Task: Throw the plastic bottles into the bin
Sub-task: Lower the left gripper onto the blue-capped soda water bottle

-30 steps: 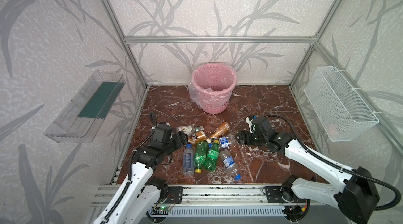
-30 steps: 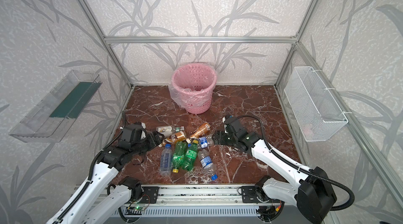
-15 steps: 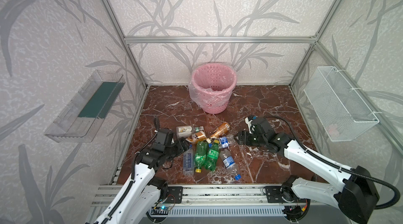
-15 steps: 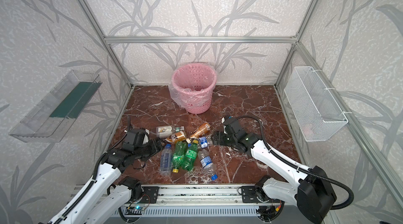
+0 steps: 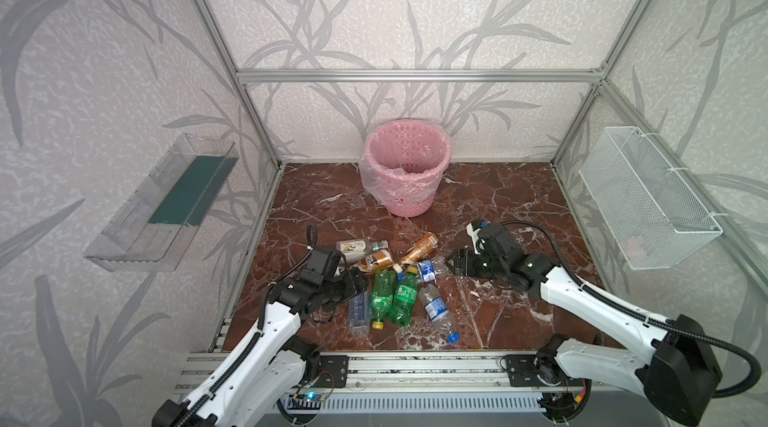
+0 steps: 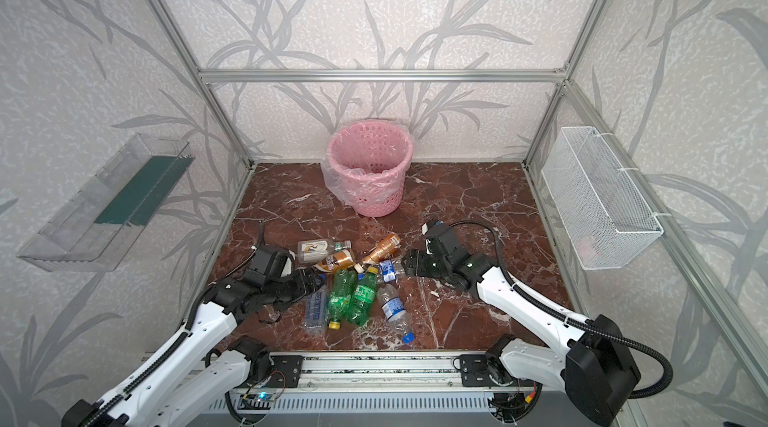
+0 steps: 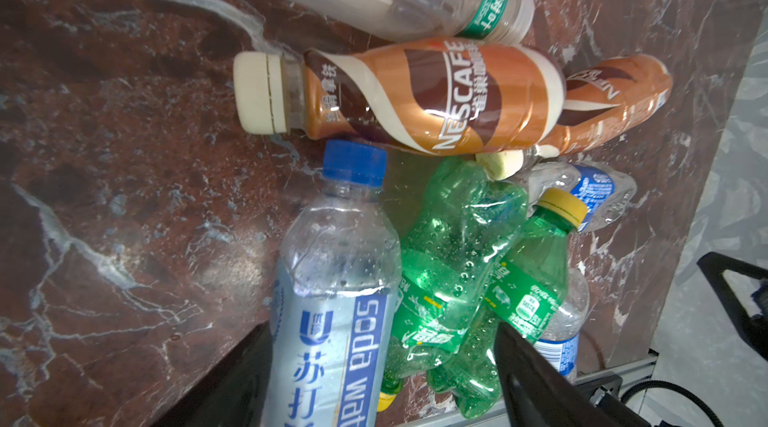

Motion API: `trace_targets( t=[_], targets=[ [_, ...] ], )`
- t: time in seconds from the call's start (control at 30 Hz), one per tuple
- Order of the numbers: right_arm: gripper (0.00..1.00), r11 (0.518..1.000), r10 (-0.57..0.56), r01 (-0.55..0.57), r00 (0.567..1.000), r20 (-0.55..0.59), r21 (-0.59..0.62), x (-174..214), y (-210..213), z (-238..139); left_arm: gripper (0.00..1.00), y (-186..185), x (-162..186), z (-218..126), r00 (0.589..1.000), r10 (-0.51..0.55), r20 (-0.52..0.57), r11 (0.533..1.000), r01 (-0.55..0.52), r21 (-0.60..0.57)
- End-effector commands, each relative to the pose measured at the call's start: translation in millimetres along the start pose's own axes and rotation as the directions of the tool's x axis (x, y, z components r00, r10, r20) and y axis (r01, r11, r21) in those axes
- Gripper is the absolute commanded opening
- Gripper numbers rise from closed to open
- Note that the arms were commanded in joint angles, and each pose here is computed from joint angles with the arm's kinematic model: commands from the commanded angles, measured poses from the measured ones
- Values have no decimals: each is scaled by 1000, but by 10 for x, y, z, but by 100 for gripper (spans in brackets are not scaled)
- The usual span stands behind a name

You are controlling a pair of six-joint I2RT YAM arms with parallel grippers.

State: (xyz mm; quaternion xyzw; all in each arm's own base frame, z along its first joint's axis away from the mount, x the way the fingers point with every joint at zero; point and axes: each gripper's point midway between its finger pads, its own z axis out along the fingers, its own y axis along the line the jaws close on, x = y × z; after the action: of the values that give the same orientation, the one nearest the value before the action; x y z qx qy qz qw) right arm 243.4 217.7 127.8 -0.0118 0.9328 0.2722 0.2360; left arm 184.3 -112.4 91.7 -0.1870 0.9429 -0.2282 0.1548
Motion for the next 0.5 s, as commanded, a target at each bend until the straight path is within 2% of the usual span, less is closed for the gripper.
trace_targets(
  t=[0.0,0.2,0.47],
  targets=[
    [81,1000,-10,10,1000,-8,-5,20,8,41,83,106,44,4,1000,-4,-7,997,3,-72],
    [81,1000,-11,11,1000,-13,-8,23,14,64,81,163,120,51,999,11,-31,991,-15,-133],
    [80,1000,-12,12,1000,-24,-4,44,0,92,80,158,220,112,998,20,-63,991,-28,-131]
  ],
)
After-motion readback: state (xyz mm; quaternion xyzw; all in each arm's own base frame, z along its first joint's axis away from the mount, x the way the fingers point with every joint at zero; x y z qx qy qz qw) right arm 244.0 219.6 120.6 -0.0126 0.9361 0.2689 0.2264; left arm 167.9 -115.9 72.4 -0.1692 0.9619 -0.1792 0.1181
